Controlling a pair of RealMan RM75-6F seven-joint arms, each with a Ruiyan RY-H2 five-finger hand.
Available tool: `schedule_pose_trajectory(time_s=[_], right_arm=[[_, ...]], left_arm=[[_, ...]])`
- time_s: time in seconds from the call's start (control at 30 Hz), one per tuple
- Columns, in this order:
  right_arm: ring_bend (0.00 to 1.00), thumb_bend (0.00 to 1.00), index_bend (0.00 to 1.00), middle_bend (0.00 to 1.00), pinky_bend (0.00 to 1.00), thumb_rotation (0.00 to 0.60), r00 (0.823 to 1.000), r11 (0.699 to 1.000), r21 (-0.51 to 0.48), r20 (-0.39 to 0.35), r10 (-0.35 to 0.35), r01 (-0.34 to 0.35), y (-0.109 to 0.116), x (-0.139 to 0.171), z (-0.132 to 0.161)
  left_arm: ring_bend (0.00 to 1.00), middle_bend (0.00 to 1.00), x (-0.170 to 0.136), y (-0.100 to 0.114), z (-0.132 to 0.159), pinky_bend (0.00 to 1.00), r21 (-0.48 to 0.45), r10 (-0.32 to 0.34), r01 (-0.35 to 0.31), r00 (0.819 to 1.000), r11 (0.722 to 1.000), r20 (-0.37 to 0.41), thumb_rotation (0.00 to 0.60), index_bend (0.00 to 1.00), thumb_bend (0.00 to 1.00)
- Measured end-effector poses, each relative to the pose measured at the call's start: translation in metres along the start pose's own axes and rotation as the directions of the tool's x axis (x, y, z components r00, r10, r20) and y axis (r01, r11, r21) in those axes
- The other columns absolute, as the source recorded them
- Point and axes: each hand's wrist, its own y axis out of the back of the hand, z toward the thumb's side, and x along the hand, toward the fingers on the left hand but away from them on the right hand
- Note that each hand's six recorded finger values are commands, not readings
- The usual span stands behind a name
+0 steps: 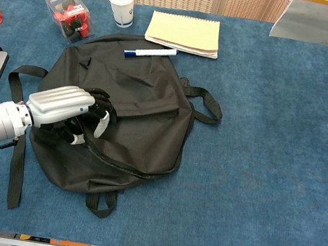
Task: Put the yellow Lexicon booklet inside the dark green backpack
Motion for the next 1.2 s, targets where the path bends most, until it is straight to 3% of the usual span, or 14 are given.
schedule_pose_trajectory(time_s=[0.13,0.23,0.37,0.53,0.67,0.77,0.87,1.03,1.2], right_arm=[[0.45,0.4,0.74,0.66,0.54,0.6,1.0,1.0,-0.025,-0.014,0.003,-0.004,0.002,0.002,0.005],[0.45,0.4,0.74,0.67,0.54,0.6,1.0,0.998,-0.059,-0.031,0.002,-0.004,0.005,0.004,0.012],[0.46,0.4,0.74,0.67,0.54,0.6,0.998,0.993,-0.121,-0.063,0.006,-0.013,0.008,0.008,0.026],[0.47,0.4,0.74,0.67,0.54,0.6,0.992,0.975,-0.22,-0.123,0.004,-0.031,0.015,0.013,0.052],[0.47,0.4,0.75,0.68,0.54,0.6,0.986,0.951,-0.306,-0.165,-0.007,-0.044,0.021,0.016,0.073],[0.47,0.4,0.75,0.68,0.54,0.6,0.98,0.928,-0.37,-0.198,-0.027,-0.049,0.026,0.015,0.09],[0.47,0.4,0.75,0.68,0.54,0.6,0.971,0.903,-0.426,-0.233,-0.051,-0.055,0.032,0.015,0.108],[0.47,0.4,0.75,0.68,0.55,0.6,0.955,0.857,-0.509,-0.286,-0.077,-0.083,0.039,0.015,0.138],[0.48,0.4,0.75,0.68,0.55,0.6,0.937,0.823,-0.551,-0.343,-0.074,-0.137,0.037,0.018,0.164]], left_arm=[[0.22,0.33,-0.002,0.008,-0.001,0.12,-0.142,0.001,-0.005,1.0,0.99,-0.028,0.6,0.68,0.4],[0.22,0.33,-0.005,0.02,-0.002,0.13,-0.275,0.005,-0.019,0.999,0.961,-0.052,0.6,0.67,0.4],[0.22,0.33,-0.009,0.041,-0.008,0.13,-0.448,0.019,-0.059,0.996,0.892,-0.092,0.6,0.63,0.4],[0.22,0.33,-0.012,0.069,-0.019,0.13,-0.591,0.048,-0.126,0.988,0.797,-0.145,0.6,0.61,0.4],[0.22,0.33,-0.013,0.088,-0.031,0.14,-0.692,0.077,-0.196,0.977,0.695,-0.199,0.6,0.59,0.4],[0.22,0.33,-0.013,0.099,-0.041,0.14,-0.746,0.089,-0.247,0.965,0.619,-0.246,0.6,0.59,0.4],[0.22,0.33,-0.012,0.108,-0.052,0.14,-0.769,0.089,-0.284,0.954,0.572,-0.286,0.6,0.58,0.4],[0.22,0.33,-0.011,0.113,-0.063,0.14,-0.776,0.085,-0.319,0.941,0.545,-0.327,0.6,0.57,0.4],[0.22,0.33,-0.008,0.116,-0.07,0.14,-0.795,0.069,-0.343,0.931,0.5,-0.359,0.6,0.57,0.4]])
